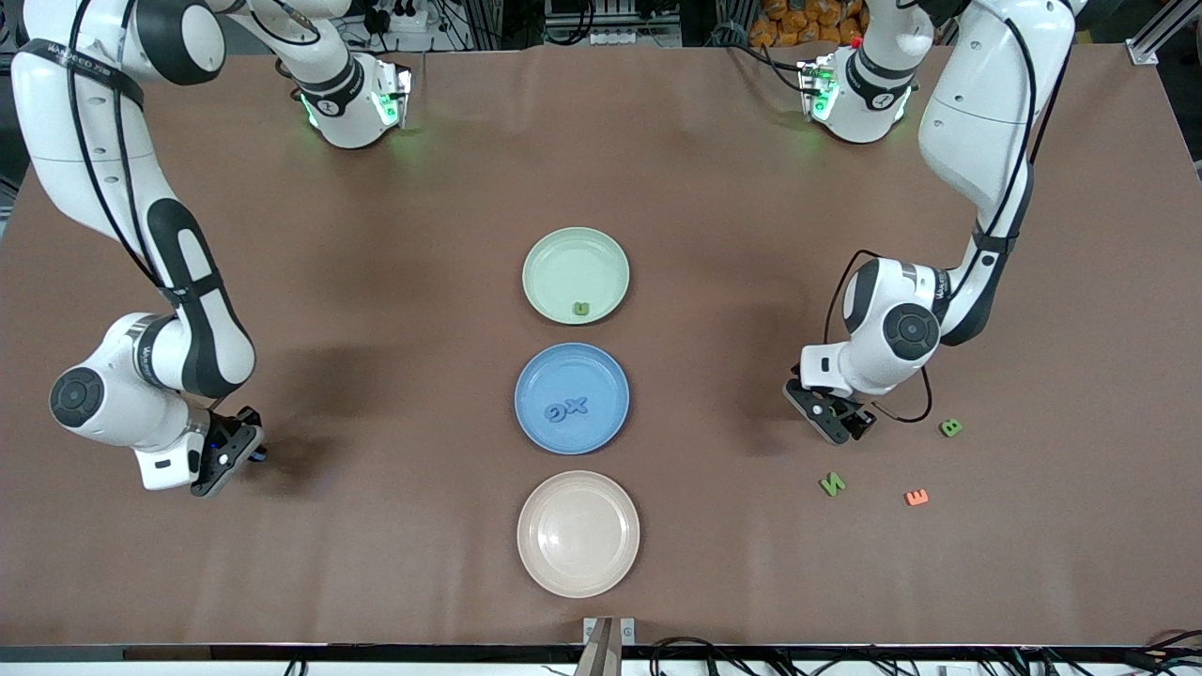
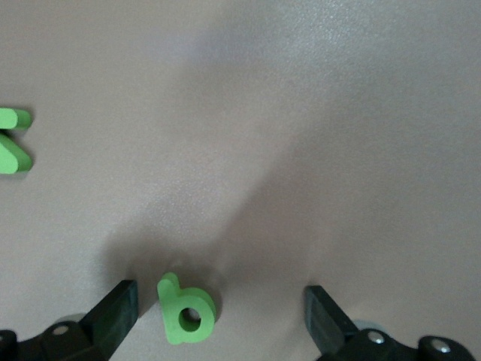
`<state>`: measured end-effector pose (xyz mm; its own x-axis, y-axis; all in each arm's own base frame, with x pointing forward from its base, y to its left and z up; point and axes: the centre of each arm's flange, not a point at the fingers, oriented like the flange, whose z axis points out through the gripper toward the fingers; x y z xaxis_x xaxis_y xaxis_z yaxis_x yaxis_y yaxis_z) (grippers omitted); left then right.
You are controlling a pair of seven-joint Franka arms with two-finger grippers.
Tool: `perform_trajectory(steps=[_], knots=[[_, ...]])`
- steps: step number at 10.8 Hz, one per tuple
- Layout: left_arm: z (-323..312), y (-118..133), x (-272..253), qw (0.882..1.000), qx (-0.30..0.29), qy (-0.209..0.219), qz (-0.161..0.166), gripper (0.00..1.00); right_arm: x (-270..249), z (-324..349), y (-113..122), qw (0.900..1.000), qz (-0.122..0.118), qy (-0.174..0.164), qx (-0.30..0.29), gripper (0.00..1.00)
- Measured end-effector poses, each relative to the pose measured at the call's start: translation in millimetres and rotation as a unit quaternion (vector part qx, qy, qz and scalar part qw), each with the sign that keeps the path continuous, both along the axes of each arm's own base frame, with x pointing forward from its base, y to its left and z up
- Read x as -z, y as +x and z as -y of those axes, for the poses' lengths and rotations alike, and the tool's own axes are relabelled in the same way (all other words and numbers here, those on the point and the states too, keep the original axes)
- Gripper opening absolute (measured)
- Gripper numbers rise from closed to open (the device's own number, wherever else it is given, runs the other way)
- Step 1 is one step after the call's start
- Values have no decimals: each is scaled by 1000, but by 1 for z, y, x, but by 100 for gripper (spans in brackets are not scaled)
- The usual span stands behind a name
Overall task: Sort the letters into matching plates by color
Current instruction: 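Carry the blue letter to the blue plate and open the right gripper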
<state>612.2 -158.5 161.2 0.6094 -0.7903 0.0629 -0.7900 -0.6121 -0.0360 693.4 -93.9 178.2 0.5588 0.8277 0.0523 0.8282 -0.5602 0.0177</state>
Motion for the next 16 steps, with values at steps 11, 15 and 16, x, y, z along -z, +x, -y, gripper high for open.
perform_trajectory(steps=[11, 15, 16], knots=[[-15, 7, -2, 1000, 13, -2, 4, 100, -30, -112, 4, 959, -43, 15, 279, 10], [-14, 7, -3, 1000, 13, -3, 4, 98, -53, -215, -4, 898, -46, 28, 436, 10], [-13, 7, -3, 1000, 12, -4, 4, 96, -55, -244, -9, 880, -53, 34, 471, 10]])
